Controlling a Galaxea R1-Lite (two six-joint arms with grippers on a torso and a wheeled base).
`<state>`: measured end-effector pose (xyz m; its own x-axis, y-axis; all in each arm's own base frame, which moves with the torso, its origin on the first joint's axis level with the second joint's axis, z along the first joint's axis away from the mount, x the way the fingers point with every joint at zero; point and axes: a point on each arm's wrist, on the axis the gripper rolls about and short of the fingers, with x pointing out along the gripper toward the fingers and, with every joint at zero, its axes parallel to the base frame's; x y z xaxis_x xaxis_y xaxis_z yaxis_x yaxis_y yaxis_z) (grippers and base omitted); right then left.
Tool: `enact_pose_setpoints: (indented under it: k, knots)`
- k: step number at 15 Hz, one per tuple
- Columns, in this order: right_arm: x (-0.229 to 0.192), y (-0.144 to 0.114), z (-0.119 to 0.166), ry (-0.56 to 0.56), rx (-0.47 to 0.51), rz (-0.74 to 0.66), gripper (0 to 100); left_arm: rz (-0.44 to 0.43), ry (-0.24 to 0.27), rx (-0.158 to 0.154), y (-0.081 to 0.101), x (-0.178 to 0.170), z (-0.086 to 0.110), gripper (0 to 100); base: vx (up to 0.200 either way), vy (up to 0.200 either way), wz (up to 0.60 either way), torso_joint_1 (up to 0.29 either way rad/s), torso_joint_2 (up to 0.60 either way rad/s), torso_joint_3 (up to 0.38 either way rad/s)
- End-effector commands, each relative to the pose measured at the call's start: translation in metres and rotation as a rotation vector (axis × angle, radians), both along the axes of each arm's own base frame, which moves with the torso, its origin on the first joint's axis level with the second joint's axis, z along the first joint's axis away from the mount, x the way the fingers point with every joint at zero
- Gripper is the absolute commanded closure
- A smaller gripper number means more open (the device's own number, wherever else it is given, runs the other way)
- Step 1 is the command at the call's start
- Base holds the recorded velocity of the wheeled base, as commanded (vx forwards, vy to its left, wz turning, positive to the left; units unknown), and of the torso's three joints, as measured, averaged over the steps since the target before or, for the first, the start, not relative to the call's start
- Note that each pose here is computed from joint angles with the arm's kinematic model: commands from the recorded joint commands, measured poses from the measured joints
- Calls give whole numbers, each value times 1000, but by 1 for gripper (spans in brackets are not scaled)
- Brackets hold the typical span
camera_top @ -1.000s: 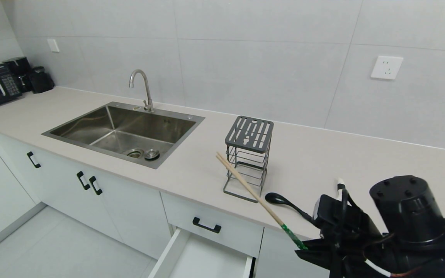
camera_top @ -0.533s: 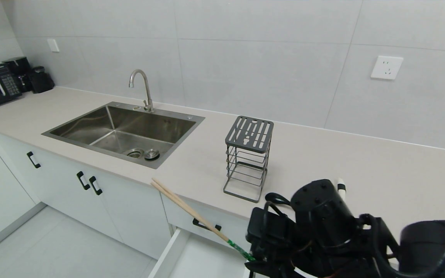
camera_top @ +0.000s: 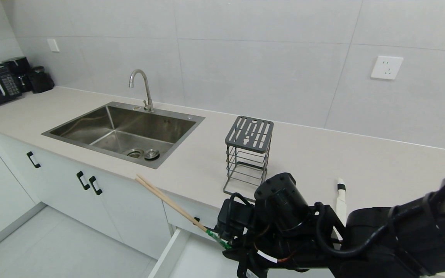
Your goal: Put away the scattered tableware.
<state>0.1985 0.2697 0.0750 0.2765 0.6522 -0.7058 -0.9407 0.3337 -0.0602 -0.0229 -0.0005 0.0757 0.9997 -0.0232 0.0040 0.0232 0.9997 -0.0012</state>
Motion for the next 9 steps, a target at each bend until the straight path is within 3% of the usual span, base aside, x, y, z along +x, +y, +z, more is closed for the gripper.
enact_pose_setpoints:
  k: [1, 9]
  knots:
    - [6, 8, -6, 5, -5, -1, 100, 0, 1, 0, 0, 0, 0, 0, 0, 0, 0, -76, 100, 56]
    - [20, 25, -14, 1, -7, -3, 100, 0, 1, 0, 0, 0, 0, 0, 0, 0, 0, -139, 278, 133]
